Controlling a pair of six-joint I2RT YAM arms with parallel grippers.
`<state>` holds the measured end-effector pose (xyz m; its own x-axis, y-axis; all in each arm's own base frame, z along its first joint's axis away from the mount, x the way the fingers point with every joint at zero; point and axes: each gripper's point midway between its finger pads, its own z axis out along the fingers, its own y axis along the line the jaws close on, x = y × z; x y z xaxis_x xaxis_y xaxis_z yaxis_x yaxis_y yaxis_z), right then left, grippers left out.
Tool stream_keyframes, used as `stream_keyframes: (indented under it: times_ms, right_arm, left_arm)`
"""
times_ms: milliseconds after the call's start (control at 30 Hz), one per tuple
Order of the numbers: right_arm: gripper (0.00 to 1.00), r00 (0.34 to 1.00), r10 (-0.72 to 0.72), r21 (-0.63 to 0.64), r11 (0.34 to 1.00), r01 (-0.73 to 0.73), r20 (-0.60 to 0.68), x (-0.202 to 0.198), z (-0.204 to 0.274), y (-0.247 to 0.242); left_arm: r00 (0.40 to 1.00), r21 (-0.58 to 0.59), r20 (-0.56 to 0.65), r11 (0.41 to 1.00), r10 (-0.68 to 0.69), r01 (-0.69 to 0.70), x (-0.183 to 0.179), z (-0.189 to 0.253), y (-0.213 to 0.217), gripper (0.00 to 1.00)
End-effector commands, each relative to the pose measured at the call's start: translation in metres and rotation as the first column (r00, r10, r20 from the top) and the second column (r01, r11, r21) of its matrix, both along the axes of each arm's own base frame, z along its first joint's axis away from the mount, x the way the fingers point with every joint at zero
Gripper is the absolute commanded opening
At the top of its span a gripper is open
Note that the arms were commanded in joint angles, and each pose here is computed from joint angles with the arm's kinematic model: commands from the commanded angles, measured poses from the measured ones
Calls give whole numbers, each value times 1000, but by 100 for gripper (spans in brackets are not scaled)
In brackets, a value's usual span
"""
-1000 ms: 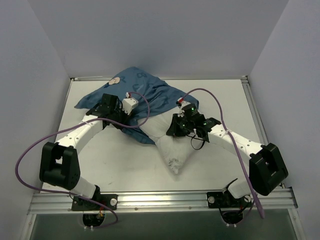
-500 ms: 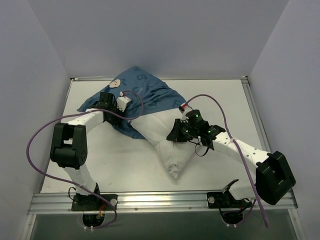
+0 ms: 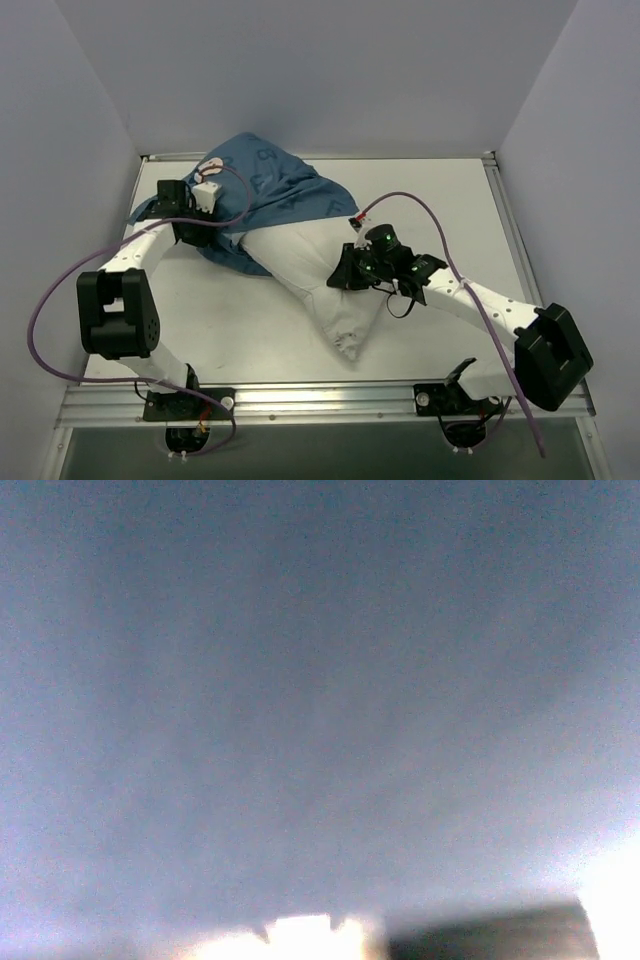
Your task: Remove the pillowcase from the pillow
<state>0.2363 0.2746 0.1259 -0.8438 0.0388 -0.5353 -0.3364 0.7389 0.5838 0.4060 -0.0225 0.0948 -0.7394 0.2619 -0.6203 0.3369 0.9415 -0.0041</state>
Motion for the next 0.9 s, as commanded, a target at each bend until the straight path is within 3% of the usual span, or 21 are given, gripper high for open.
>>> stream_keyframes:
  times_ms: [0, 67, 167, 267, 300, 367, 400, 467, 500, 533, 600, 733, 867]
  right_arm:
    - [0, 951, 35, -234, 966, -112, -308, -76, -77, -34]
    - [0, 950, 80, -204, 968, -146, -301, -77, -77, -22]
    - [0, 944, 121, -186, 965, -184, -307, -81, -78, -16]
    - [0, 939, 143, -189, 959, -210, -314, -84, -81, -16]
    - [0, 935, 154, -186, 957, -221, -320, -88, -83, -16]
    - [0, 930, 168, -171, 957, -233, -327, -93, -84, -13]
    - [0, 927, 173, -173, 955, -240, -332, -97, -87, -13]
    - [0, 922, 195, -169, 950, -262, -334, -105, -90, -9]
    - [0, 920, 200, -176, 946, -271, -337, -108, -93, -8]
    - [0, 914, 213, -188, 938, -290, -346, -115, -97, -8]
    - [0, 913, 216, -213, 930, -300, -346, -120, -101, -8]
    - [0, 913, 216, -213, 930, -300, -345, -126, -104, -7]
    - [0, 918, 195, -225, 932, -283, -346, -127, -106, -9]
  left_arm:
    - [986, 107, 167, 993, 26, -45, -1, 40, 46, 32]
    - [989, 33, 126, 996, -82, 78, -23, 35, 22, 58]
    - [957, -34, 131, 963, -260, 267, -58, 55, -6, 75]
    - [872, -58, 169, 879, -459, 474, -97, 88, -32, 79]
    - [814, -100, 189, 814, -549, 572, -122, 101, -47, 80]
    - [754, -109, 256, 757, -604, 644, -134, 133, -61, 82]
    - [752, -154, 285, 746, -594, 648, -138, 147, -70, 84]
    - [744, -122, 363, 763, -561, 634, -114, 177, -87, 86]
    - [815, -138, 314, 825, -488, 548, -100, 175, -90, 86]
    - [803, -109, 309, 819, -510, 563, -96, 178, -115, 86]
    - [821, -43, 332, 862, -465, 505, -64, 188, -137, 88]
    - [805, 99, 327, 865, -494, 491, -24, 189, -188, 95]
    - [798, 122, 241, 833, -552, 539, -2, 156, -233, 95]
